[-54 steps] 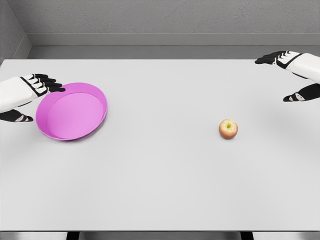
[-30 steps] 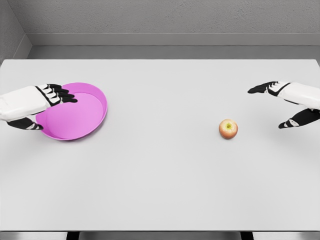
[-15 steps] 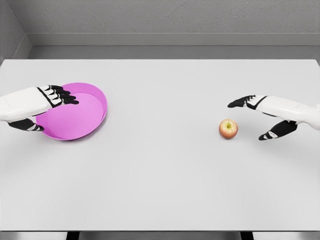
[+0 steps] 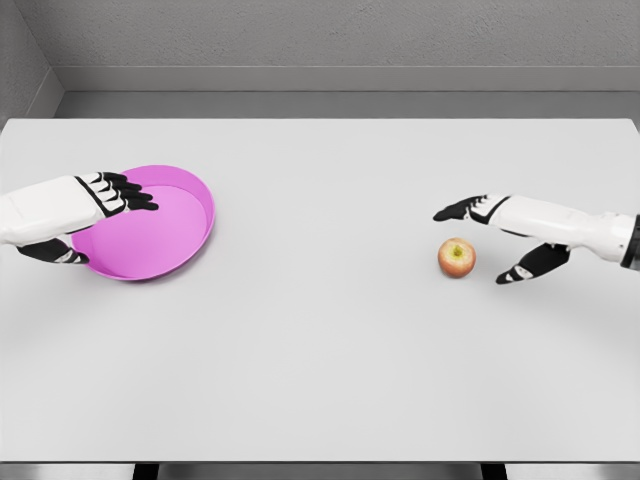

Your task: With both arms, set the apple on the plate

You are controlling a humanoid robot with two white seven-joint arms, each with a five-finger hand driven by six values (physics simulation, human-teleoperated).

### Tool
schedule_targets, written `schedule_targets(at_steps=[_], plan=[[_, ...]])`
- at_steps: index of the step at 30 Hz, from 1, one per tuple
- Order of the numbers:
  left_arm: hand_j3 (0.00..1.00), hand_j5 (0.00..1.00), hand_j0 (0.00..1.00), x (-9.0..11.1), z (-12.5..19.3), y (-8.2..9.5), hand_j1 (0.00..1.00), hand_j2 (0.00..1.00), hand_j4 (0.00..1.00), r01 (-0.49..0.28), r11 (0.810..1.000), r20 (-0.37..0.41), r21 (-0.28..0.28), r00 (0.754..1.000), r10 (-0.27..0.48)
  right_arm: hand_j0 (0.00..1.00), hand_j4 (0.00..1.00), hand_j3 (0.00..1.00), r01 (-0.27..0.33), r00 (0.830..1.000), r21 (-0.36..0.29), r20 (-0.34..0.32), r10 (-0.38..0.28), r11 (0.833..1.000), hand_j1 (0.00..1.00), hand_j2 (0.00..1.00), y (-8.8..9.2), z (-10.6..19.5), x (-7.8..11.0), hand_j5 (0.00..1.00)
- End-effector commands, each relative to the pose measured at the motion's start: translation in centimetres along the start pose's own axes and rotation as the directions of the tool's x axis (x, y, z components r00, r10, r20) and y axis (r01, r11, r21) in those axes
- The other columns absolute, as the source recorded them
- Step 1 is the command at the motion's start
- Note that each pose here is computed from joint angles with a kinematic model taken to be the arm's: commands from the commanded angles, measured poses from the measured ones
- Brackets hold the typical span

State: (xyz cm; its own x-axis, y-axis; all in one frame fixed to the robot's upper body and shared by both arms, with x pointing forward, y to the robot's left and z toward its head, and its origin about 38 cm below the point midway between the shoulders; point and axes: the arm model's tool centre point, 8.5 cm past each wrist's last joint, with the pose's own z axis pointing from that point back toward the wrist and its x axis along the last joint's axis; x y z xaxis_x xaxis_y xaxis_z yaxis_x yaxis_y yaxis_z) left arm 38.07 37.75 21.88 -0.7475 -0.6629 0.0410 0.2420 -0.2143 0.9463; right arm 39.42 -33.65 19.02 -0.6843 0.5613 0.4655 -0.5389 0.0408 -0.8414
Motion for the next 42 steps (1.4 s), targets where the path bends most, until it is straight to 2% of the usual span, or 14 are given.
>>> schedule_targets(at_steps=[1,4,7,17,24,30,42], plan=[[1.00,1.00,1.00,0.0,0.0,0.0,1.00,1.00,1.00,-0.005,1.000,-0.001,0.003,1.000,0.005,1.00,1.00,1.00,0.008,1.000,0.004,0.002,-0.008,1.000,1.00,1.00,0.3,-0.3,0.0,1.00],[1.00,1.00,1.00,0.0,0.0,0.0,1.00,1.00,1.00,-0.006,1.000,0.000,0.002,1.000,0.006,1.00,1.00,1.00,0.010,1.000,0.015,-0.010,-0.010,1.000,1.00,1.00,1.0,-1.1,-0.6,1.00],[1.00,1.00,1.00,0.0,0.0,-0.1,1.00,1.00,1.00,-0.007,1.000,0.000,0.001,1.000,0.007,1.00,1.00,1.00,0.008,1.000,0.021,-0.013,-0.008,1.000,1.00,1.00,0.8,-1.4,-0.5,1.00],[1.00,1.00,1.00,0.0,0.0,0.0,1.00,1.00,1.00,-0.006,1.000,0.000,0.002,1.000,0.006,1.00,1.00,1.00,0.035,0.999,0.035,-0.035,-0.034,0.999,1.00,1.00,1.7,-2.5,-1.3,1.00],[1.00,1.00,1.00,0.0,0.0,0.0,1.00,1.00,1.00,-0.007,1.000,0.000,0.002,1.000,0.007,1.00,1.00,1.00,0.045,0.998,0.071,-0.056,-0.041,0.997,1.00,1.00,2.0,-3.2,-1.5,1.00],[1.00,1.00,1.00,0.0,0.0,-0.1,1.00,1.00,1.00,-0.007,1.000,0.000,0.000,1.000,0.007,1.00,1.00,1.00,0.062,0.995,0.065,-0.081,-0.057,0.996,1.00,1.00,2.1,-2.9,-2.5,1.00],[1.00,1.00,1.00,0.1,0.0,-0.1,1.00,1.00,1.00,-0.008,1.000,0.002,0.000,1.000,0.008,1.00,1.00,1.00,0.075,0.994,0.056,-0.087,-0.070,0.996,1.00,1.00,2.1,-3.8,-3.0,1.00]])
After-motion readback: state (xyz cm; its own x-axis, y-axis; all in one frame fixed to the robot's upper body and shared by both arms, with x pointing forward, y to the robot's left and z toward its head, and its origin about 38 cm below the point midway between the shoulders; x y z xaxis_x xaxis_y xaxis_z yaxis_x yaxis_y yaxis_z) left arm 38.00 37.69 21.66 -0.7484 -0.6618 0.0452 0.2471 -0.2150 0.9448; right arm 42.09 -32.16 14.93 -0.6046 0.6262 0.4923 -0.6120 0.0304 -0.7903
